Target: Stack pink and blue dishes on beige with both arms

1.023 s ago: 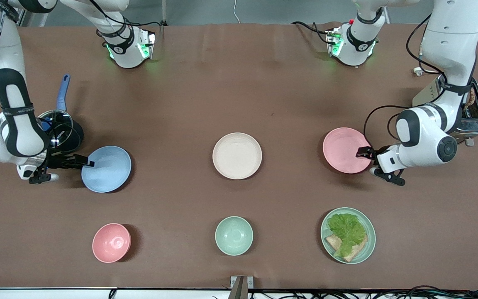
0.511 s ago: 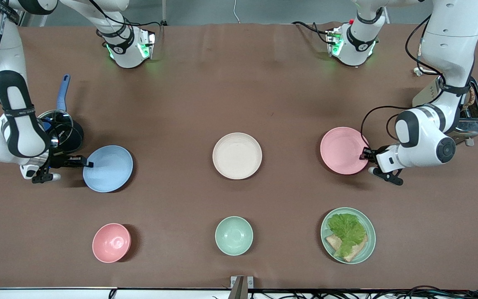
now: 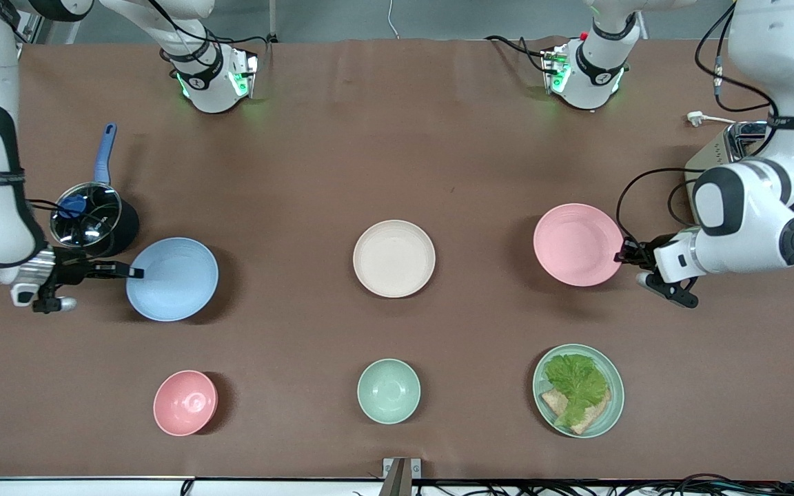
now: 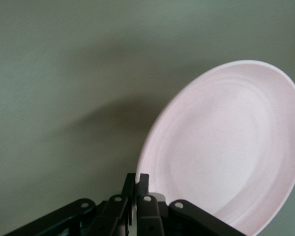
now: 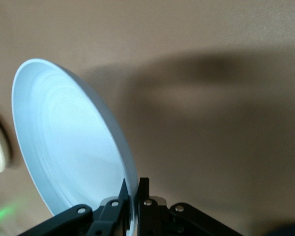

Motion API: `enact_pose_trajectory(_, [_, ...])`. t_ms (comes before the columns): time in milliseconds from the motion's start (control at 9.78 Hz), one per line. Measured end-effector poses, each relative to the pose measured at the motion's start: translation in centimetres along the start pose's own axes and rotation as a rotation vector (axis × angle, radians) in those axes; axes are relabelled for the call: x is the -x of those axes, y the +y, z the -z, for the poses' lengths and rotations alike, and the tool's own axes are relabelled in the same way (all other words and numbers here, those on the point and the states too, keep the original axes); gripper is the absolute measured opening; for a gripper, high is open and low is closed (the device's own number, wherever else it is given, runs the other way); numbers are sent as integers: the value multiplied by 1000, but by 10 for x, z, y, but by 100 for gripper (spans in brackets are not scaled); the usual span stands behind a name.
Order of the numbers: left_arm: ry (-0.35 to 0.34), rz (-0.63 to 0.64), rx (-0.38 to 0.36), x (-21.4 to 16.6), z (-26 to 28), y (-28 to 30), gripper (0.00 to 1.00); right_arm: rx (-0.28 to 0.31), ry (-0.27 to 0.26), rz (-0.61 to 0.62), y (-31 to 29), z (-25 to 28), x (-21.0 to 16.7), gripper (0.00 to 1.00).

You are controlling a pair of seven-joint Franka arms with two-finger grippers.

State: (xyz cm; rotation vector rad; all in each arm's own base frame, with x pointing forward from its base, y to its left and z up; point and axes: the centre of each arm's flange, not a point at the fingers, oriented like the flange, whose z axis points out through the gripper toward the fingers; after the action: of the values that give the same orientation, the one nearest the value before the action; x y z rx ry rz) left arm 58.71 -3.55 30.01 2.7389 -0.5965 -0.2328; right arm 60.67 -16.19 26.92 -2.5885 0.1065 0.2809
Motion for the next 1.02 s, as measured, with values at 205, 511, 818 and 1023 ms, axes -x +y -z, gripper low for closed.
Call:
enact_pose_trajectory(205, [-29,53,25,-26,-17,96,5,-15,-51,-76,-42,47,-1,8])
enact_pose_trajectory(511, [5,218,44,-55,-95,218,5,-1,-89,-142,-98,58,-7,8])
enact_pose_trajectory(818, [41,345,6,-68,-145,266,5,48,-109,-192,-156,48,-6,8])
enact_pose_trajectory(1023, [87,392,-30,-78,-170,287,5,52,-125,-202,-190,39,-4,8])
